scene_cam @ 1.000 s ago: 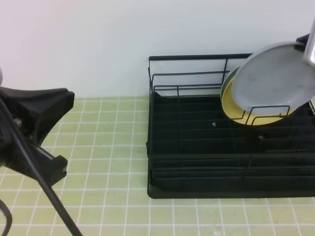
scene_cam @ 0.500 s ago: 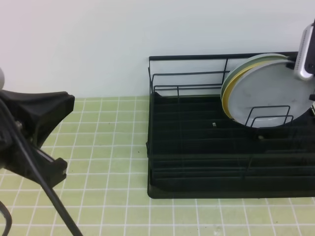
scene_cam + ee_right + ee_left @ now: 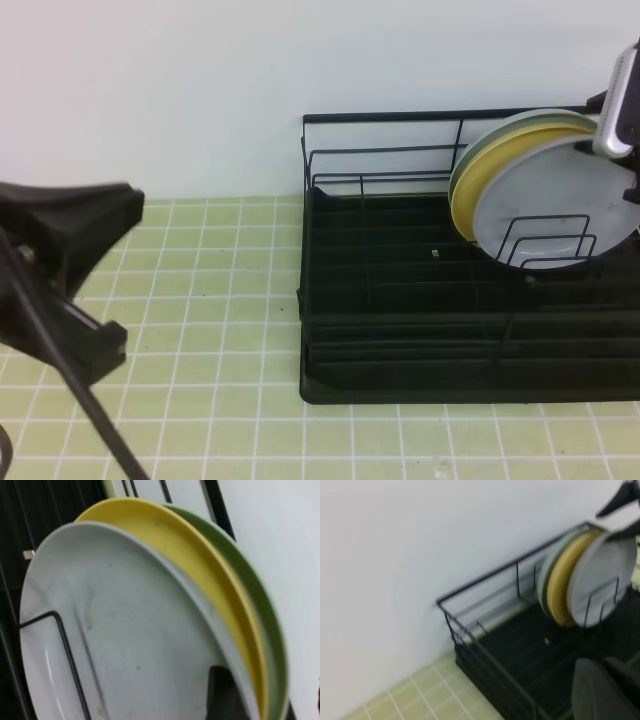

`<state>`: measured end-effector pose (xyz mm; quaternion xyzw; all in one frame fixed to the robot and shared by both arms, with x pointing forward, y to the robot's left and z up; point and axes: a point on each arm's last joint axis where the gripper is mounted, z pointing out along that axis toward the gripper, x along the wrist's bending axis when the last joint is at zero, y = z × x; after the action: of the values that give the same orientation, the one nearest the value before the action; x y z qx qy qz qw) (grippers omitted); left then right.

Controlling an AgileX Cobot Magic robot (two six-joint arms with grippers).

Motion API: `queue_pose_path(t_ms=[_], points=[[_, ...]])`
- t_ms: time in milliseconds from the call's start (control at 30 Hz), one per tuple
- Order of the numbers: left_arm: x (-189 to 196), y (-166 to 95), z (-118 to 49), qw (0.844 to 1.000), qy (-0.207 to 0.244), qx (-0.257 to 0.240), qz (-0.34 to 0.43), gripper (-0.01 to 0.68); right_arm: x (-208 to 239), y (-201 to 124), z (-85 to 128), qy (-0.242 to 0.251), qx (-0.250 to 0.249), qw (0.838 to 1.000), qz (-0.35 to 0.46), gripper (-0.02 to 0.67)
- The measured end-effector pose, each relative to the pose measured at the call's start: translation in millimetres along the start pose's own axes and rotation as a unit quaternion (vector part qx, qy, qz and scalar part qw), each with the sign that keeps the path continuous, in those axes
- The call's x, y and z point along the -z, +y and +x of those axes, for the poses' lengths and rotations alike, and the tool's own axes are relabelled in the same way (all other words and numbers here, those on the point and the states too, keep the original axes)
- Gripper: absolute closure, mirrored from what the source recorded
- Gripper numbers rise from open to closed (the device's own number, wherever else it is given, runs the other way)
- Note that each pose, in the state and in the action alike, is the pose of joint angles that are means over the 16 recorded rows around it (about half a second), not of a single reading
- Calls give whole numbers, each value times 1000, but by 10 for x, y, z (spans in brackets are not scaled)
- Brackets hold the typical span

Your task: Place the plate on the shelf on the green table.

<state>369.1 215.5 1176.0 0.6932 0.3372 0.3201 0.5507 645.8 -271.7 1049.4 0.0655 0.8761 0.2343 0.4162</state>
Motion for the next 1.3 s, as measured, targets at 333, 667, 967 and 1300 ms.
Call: queue_pose_path(t_ms=[333, 667, 967, 1300], points=[[102, 64, 6, 999, 4, -3, -34, 674, -124, -69, 36, -3, -31, 1000, 3, 173], [148, 67, 3, 999, 3, 0, -36, 674, -180, -89, 32, -16, -63, 998, -4, 140], [147, 41, -11, 1000, -5, 14, -23, 674, -244, -106, 65, -11, -92, 996, -14, 133], [147, 20, -25, 999, -12, 27, -11, 674, -273, -88, 105, 7, -119, 992, -32, 86]])
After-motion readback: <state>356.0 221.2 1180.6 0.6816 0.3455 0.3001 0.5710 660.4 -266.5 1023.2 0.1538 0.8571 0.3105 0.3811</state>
